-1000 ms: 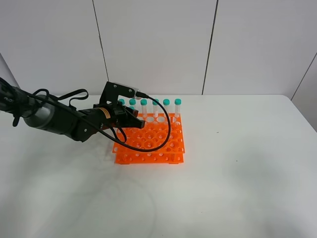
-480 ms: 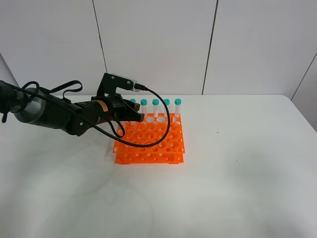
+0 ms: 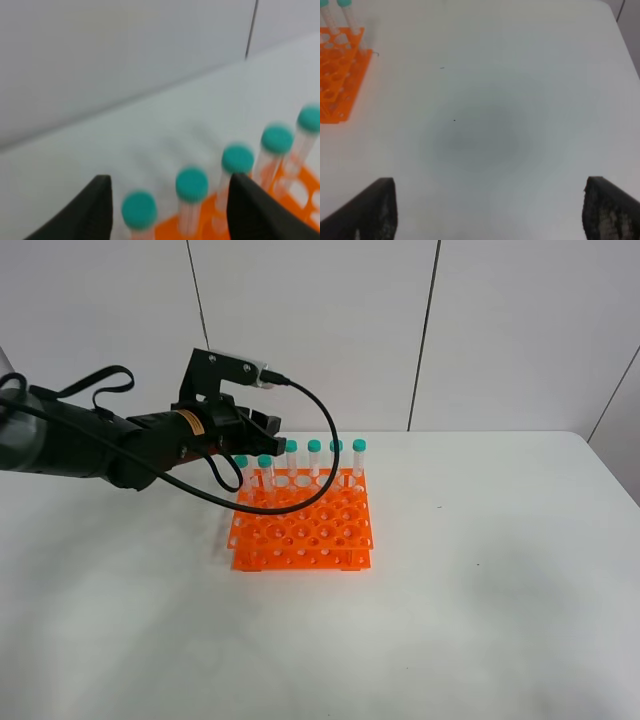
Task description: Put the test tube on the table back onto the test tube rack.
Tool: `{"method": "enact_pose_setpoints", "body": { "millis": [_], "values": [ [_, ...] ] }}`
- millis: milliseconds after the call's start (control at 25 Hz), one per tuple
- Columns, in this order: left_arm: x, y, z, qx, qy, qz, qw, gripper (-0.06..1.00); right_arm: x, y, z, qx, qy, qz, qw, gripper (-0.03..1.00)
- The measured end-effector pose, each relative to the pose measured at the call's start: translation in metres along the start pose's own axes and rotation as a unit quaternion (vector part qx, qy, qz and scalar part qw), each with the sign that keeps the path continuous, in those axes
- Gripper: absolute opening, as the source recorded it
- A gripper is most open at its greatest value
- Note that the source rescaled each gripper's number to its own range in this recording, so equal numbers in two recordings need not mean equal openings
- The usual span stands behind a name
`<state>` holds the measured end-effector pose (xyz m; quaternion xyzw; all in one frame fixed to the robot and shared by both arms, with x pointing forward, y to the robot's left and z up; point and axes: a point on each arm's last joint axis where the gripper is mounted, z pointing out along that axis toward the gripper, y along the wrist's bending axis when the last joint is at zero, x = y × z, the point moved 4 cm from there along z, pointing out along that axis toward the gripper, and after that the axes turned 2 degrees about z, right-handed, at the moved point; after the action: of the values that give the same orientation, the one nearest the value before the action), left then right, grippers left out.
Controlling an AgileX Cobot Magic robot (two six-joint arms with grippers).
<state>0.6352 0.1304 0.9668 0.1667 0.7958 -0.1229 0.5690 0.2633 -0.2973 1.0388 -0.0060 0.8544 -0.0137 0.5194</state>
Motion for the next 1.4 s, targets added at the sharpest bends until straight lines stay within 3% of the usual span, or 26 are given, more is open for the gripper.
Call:
{"method": "enact_pose_setpoints", "body": {
  "millis": [80, 240, 400, 680, 1000, 1240, 1320, 1400],
  "values": [
    [-0.013, 0.000, -0.010, 0.000, -0.004, 0.002, 1.000, 0.46, 0.000, 0.000, 0.000, 0.000, 0.000, 0.000, 1.000, 0.77],
    [-0.030, 0.005, -0.030, -0.006, 0.009, 0.008, 1.000, 0.85, 0.000, 0.000, 0.000, 0.000, 0.000, 0.000, 1.000, 0.77],
    [-0.036, 0.028, -0.049, -0.036, 0.043, -0.001, 0.998, 0.98, 0.000, 0.000, 0.000, 0.000, 0.000, 0.000, 1.000, 0.77],
    [-0.021, 0.074, -0.084, -0.098, 0.160, -0.009, 0.982, 1.00, 0.000, 0.000, 0.000, 0.000, 0.000, 0.000, 1.000, 0.77],
    [-0.044, 0.090, -0.147, -0.136, 0.191, -0.004, 0.972, 1.00, 0.000, 0.000, 0.000, 0.000, 0.000, 0.000, 1.000, 0.77],
    [-0.040, 0.092, -0.185, -0.126, 0.209, 0.044, 0.969, 1.00, 0.000, 0.000, 0.000, 0.000, 0.000, 0.000, 1.000, 0.77],
    [-0.029, 0.090, -0.193, -0.118, 0.221, 0.029, 0.968, 1.00, 0.000, 0.000, 0.000, 0.000, 0.000, 0.000, 1.000, 0.77],
    [-0.014, 0.088, -0.199, -0.110, 0.261, 0.003, 0.959, 1.00, 0.000, 0.000, 0.000, 0.000, 0.000, 0.000, 1.000, 0.77]
  ]
}}
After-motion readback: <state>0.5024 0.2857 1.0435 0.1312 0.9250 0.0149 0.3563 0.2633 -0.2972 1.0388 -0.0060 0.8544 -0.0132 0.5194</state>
